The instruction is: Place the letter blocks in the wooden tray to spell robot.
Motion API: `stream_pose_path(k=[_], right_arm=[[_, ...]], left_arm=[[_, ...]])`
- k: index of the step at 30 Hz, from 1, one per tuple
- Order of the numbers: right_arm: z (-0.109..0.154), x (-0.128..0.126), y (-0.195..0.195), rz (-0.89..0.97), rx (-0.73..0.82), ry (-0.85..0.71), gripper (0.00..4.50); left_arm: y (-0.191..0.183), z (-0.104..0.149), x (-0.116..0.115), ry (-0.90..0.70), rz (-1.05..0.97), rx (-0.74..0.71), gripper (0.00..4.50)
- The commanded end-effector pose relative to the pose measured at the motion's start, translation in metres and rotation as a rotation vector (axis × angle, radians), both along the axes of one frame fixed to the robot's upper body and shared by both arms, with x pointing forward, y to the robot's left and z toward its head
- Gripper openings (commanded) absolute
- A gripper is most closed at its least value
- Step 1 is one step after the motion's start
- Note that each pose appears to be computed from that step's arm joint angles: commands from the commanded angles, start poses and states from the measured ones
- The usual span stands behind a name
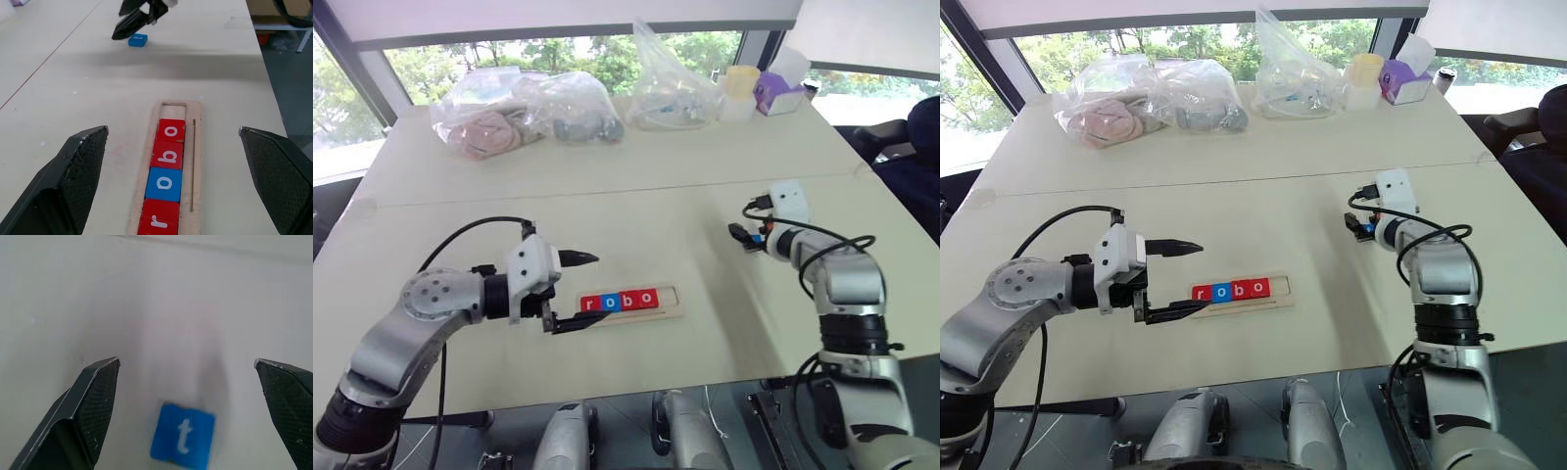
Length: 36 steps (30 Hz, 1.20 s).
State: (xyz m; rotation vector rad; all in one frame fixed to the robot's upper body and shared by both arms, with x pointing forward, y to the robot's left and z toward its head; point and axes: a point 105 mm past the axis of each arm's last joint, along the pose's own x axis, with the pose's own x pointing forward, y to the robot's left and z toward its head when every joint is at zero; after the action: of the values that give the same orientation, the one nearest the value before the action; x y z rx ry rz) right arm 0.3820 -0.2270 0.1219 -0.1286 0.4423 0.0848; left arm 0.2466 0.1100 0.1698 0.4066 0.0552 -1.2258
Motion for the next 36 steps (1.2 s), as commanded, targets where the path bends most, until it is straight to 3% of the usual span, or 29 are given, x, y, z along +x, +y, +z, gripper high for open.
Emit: stream_pose_path(k=[1, 15, 18, 23, 26, 31, 36], right_arm=[[0.012, -0.004, -0.005, -0.079, 0.018, -0.033, 4.45], [-0.013, -0.022, -0.002, -0.170, 0.098, 0.088, 4.45], [-0.014, -0.021, -0.001, -0.175, 0.116, 0.092, 3.67], [-0.015, -0.021, 0.002, -0.169, 0.135, 0.098, 1.20], [-0.013, -0.027, 0.005, -0.160, 0.152, 0.111, 1.20], [-0.008, -0.064, 0.035, -0.065, 0.191, 0.162, 1.20], [-0.007, -0.084, 0.052, -0.052, 0.232, 0.127, 1.20]], left_arm=[[-0.002, 0.008, -0.002, -0.034, -0.020, -0.005, 4.50], [-0.001, 0.009, -0.002, -0.036, -0.018, -0.002, 4.50], [-0.002, 0.009, -0.001, -0.037, -0.019, -0.006, 4.50], [-0.003, 0.009, -0.001, -0.036, -0.021, -0.009, 4.50], [-0.003, 0.009, -0.001, -0.035, -0.022, -0.009, 4.50], [-0.002, 0.009, 0.000, -0.035, -0.021, -0.007, 4.50], [-0.002, 0.008, -0.001, -0.032, -0.024, -0.006, 4.50]])
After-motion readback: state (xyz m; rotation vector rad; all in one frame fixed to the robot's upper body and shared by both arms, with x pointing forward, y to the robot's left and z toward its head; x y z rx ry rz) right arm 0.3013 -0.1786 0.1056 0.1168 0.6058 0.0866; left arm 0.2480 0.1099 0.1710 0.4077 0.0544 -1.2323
